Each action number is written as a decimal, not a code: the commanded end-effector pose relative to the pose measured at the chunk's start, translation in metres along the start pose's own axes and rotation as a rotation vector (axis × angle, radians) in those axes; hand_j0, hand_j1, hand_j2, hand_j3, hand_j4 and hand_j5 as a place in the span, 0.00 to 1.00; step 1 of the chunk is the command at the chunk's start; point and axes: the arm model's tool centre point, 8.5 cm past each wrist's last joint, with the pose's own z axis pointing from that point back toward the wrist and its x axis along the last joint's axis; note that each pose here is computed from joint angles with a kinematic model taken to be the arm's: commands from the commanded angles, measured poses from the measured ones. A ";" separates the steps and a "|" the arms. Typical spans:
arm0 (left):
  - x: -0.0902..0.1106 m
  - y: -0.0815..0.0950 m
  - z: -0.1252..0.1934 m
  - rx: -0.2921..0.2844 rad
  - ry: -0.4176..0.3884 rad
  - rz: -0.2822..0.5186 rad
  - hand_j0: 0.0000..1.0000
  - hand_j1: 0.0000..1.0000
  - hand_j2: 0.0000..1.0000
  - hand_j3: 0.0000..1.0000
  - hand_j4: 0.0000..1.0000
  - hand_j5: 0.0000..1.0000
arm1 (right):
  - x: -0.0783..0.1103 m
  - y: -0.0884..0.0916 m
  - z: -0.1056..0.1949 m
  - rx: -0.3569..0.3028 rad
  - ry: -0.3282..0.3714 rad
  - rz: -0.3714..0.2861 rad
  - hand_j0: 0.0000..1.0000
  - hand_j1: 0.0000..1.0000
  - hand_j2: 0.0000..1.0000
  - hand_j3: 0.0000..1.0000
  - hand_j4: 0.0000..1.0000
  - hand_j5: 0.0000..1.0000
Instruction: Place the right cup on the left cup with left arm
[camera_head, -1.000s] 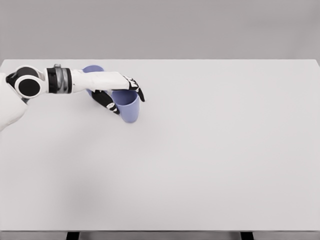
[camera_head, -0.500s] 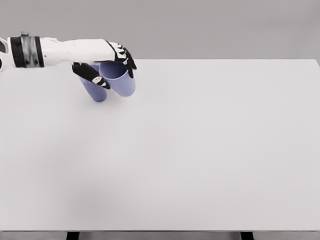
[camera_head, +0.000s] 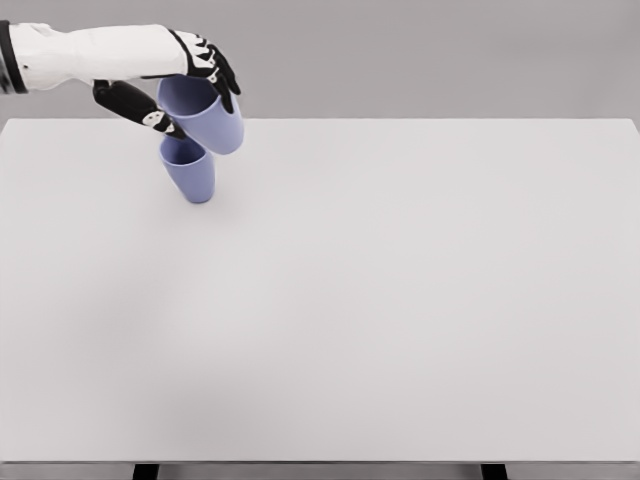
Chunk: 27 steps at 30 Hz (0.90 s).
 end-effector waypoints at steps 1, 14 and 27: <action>-0.001 0.001 0.009 0.003 0.015 0.003 0.59 0.59 0.59 0.59 0.59 0.59 | 0.000 0.000 0.000 0.000 0.000 0.000 1.00 1.00 1.00 1.00 1.00 1.00; -0.010 0.003 0.033 -0.040 0.087 -0.012 0.60 0.60 0.60 0.60 0.60 0.60 | 0.000 0.000 0.000 0.000 0.000 -0.001 1.00 1.00 1.00 1.00 1.00 1.00; -0.038 -0.005 0.032 -0.041 0.153 0.042 0.60 0.60 0.60 0.60 0.60 0.60 | 0.000 0.000 0.000 0.000 0.000 0.000 1.00 1.00 1.00 1.00 1.00 1.00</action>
